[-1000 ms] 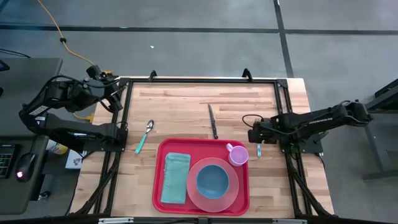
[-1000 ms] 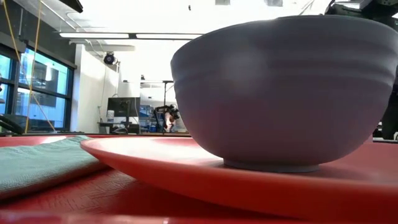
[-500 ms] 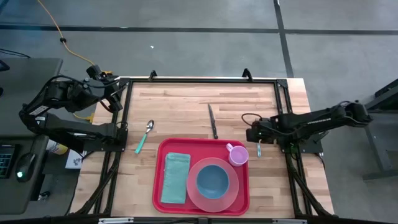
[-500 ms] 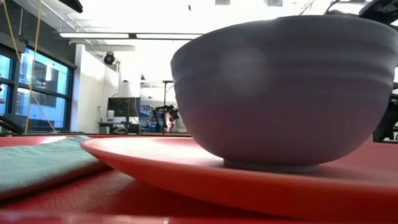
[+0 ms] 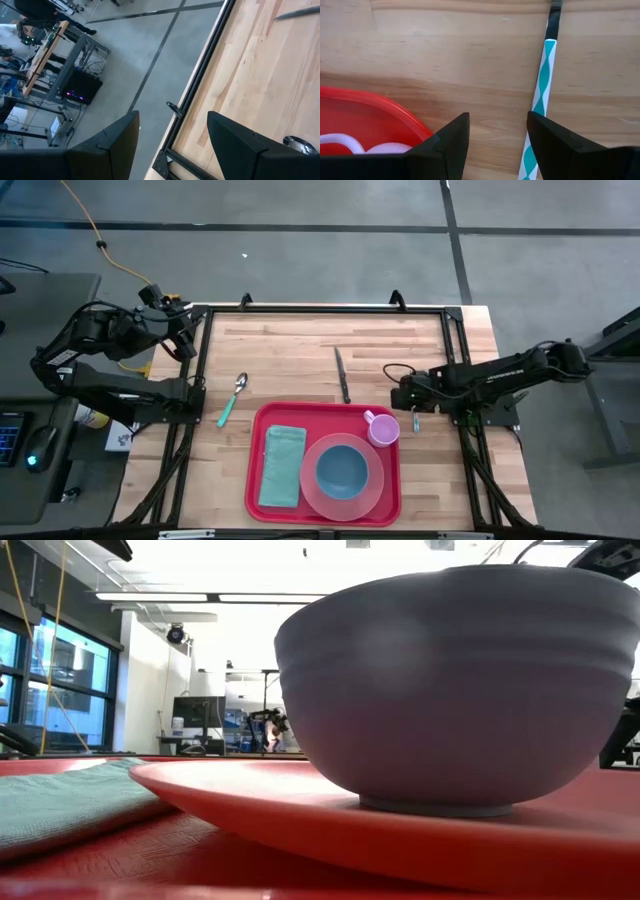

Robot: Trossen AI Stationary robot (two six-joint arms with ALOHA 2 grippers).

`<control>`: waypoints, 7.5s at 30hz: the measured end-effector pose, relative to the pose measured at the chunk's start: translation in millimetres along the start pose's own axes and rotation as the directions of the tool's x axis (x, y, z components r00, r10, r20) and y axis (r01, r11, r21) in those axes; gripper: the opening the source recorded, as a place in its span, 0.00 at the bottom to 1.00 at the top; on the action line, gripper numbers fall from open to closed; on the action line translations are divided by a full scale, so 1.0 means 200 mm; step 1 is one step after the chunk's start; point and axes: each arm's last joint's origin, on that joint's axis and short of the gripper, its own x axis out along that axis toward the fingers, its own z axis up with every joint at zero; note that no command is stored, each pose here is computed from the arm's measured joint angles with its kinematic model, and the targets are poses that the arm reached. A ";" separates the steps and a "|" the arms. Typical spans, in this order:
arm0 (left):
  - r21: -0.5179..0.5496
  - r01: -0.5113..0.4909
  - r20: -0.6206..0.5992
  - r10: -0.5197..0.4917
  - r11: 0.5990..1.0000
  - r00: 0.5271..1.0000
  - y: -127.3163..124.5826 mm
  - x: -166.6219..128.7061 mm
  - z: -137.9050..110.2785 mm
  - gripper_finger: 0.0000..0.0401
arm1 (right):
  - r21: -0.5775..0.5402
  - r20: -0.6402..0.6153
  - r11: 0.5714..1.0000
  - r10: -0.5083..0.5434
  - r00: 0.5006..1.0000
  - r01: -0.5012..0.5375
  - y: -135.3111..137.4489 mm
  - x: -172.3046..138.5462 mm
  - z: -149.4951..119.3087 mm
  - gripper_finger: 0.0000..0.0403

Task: Set up tray
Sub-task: Put the blue patterned fork on the blue napkin

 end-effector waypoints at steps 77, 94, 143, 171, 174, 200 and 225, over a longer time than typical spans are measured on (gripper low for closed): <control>0.062 0.009 0.002 -0.009 0.998 1.000 0.00 0.00 0.00 0.66 | 0.011 -0.051 0.982 -0.187 0.981 0.188 0.09 -0.05 0.24 0.45; 0.065 0.009 0.002 -0.010 0.998 1.000 0.00 0.00 0.00 0.66 | 0.044 -0.069 0.989 -0.136 0.988 0.139 0.04 0.03 0.23 0.45; 0.065 0.005 0.001 -0.005 0.998 1.000 0.00 0.00 0.00 0.66 | -0.055 -0.066 0.996 -0.081 0.995 0.077 0.06 0.05 0.24 0.01; 0.062 0.012 0.003 -0.013 0.998 1.000 0.00 0.00 0.00 0.66 | -0.267 -0.033 0.940 -0.227 0.973 0.210 0.33 -0.51 0.21 0.00; 0.062 0.022 0.004 -0.022 0.998 1.000 0.00 0.00 0.00 0.66 | -0.298 -0.010 0.936 -0.196 0.981 0.184 0.38 -0.63 0.18 0.00; 0.003 0.064 0.020 -0.064 0.998 0.998 -0.01 0.00 0.01 0.66 | -0.639 -0.144 0.714 0.254 0.956 -0.286 0.57 -1.01 -0.50 0.00; 0.028 0.092 0.024 -0.093 0.995 0.995 -0.01 0.00 0.01 0.66 | -0.670 -0.204 0.580 0.457 0.866 -0.464 1.38 -0.67 -1.02 0.00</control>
